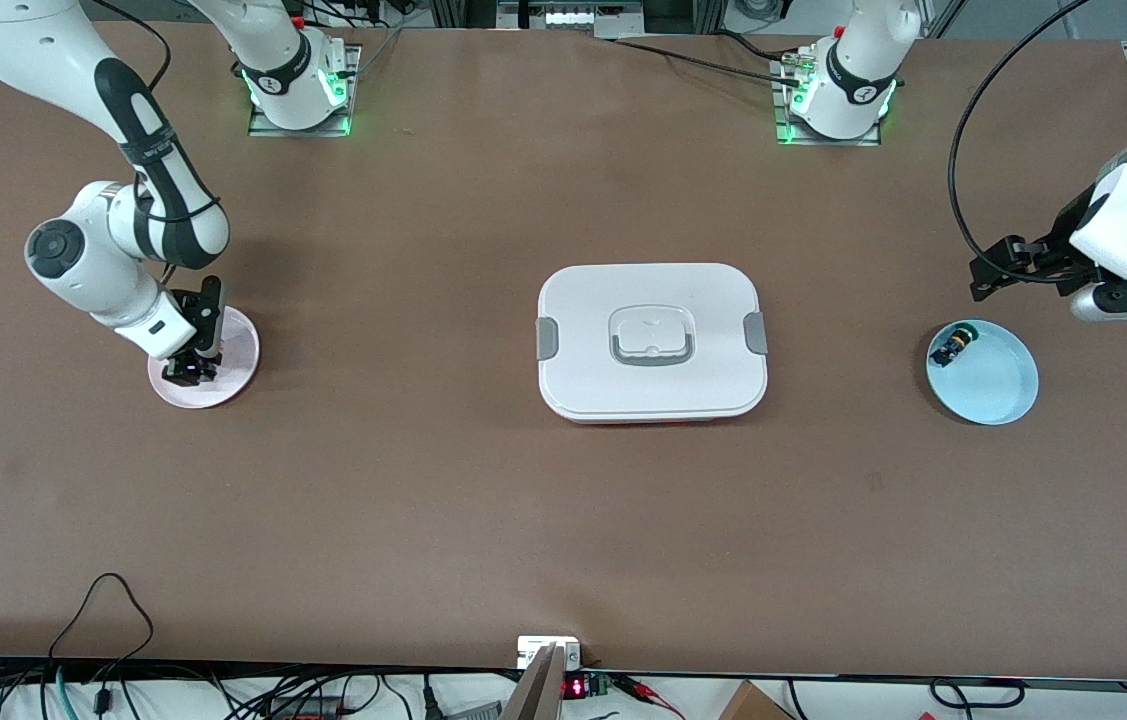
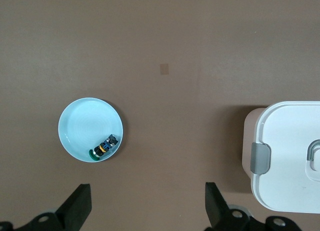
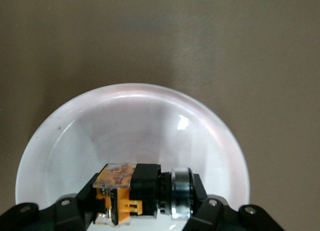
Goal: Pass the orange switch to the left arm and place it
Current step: 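Lift the switch with the right gripper while the left gripper reaches inward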
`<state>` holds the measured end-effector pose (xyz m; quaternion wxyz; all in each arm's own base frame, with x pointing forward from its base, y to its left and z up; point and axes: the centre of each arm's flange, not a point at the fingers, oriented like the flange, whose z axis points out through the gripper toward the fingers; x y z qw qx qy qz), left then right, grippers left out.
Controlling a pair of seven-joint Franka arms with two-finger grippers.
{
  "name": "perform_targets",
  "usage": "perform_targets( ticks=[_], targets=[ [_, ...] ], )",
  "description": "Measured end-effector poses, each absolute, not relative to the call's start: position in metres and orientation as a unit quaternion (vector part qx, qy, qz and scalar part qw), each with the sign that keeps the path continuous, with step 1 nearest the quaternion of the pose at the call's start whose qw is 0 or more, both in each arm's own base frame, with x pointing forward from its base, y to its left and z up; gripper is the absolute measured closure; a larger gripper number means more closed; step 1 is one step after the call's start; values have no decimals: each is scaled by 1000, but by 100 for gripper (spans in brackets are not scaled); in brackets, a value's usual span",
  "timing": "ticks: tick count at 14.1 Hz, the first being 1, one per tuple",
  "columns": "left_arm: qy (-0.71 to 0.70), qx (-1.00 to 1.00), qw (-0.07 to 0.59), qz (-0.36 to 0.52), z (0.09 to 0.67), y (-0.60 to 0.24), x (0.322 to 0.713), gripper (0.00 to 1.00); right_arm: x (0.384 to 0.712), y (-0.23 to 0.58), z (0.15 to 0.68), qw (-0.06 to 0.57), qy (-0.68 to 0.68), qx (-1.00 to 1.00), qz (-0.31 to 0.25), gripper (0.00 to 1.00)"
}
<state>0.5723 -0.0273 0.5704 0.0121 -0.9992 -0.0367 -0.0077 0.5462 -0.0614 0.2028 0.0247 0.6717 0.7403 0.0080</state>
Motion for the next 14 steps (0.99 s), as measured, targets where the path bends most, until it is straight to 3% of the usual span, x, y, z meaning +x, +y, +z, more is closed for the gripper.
perform_targets(
  ticks=[6,14],
  targets=[
    [-37,-999,12,-8,570,-27,572,0,613,-38,297,-32,747,664,-24,27],
    [-28,-1000,12,-6,570,-37,571,0,645,-4,446,-72,747,659,-56,27]
  ],
)
